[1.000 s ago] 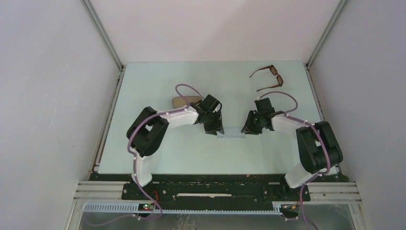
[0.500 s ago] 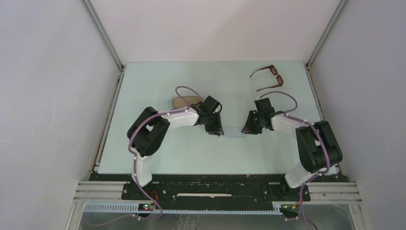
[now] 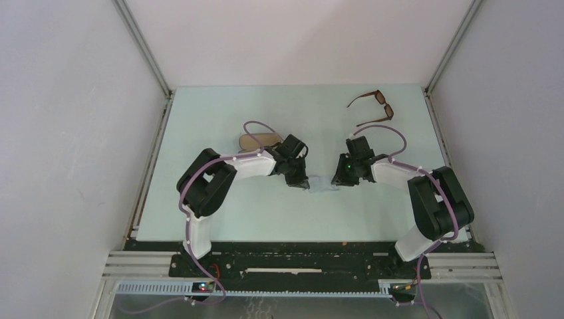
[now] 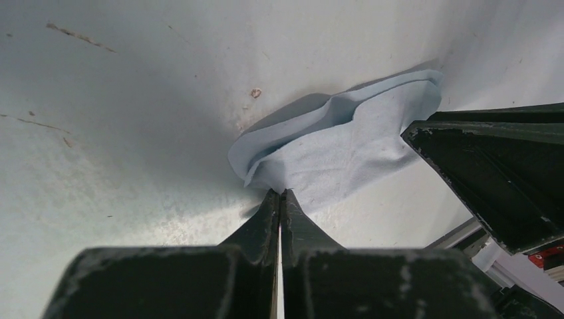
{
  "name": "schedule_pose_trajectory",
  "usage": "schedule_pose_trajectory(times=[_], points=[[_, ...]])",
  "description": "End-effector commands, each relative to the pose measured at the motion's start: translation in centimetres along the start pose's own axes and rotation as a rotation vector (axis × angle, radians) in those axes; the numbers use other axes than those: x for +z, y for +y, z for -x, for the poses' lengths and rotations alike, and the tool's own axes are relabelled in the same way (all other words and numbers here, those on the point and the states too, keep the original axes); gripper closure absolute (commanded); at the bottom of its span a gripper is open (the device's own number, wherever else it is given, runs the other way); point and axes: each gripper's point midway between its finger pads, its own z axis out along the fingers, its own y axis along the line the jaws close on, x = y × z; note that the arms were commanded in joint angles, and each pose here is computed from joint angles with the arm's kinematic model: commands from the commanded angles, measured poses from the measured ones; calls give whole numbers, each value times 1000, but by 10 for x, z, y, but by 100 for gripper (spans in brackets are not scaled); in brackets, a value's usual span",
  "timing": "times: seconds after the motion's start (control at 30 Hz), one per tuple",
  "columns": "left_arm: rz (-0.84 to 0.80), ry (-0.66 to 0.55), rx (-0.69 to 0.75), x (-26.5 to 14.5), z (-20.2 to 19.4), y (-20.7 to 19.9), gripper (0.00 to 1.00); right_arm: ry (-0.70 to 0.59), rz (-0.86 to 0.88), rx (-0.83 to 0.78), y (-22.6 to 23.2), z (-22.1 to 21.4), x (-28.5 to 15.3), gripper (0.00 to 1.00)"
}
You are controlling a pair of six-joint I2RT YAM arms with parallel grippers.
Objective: Organize the sunglasses
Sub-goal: Pick up the glasses cleaning cloth from the center of the board.
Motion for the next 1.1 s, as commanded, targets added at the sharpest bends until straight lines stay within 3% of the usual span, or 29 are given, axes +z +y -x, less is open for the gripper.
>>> schedule_pose_trajectory(times=[0.0, 0.1, 0.27, 0.7, 1.07], points=[[20, 11, 7, 5, -11, 11, 100, 18, -133, -55, -25, -11, 2, 71], [12, 12, 12, 4, -12, 10, 100, 25, -127, -59, -22, -13, 5, 77], [9, -3, 28, -1, -9, 9, 100, 30, -94, -56, -12, -16, 6, 100], [36, -86, 126, -34, 6, 8, 100, -59, 24, -59, 42, -5, -15, 100], [53, -103, 166, -48, 7, 27, 100, -46, 35, -77, 62, -14, -9, 100]])
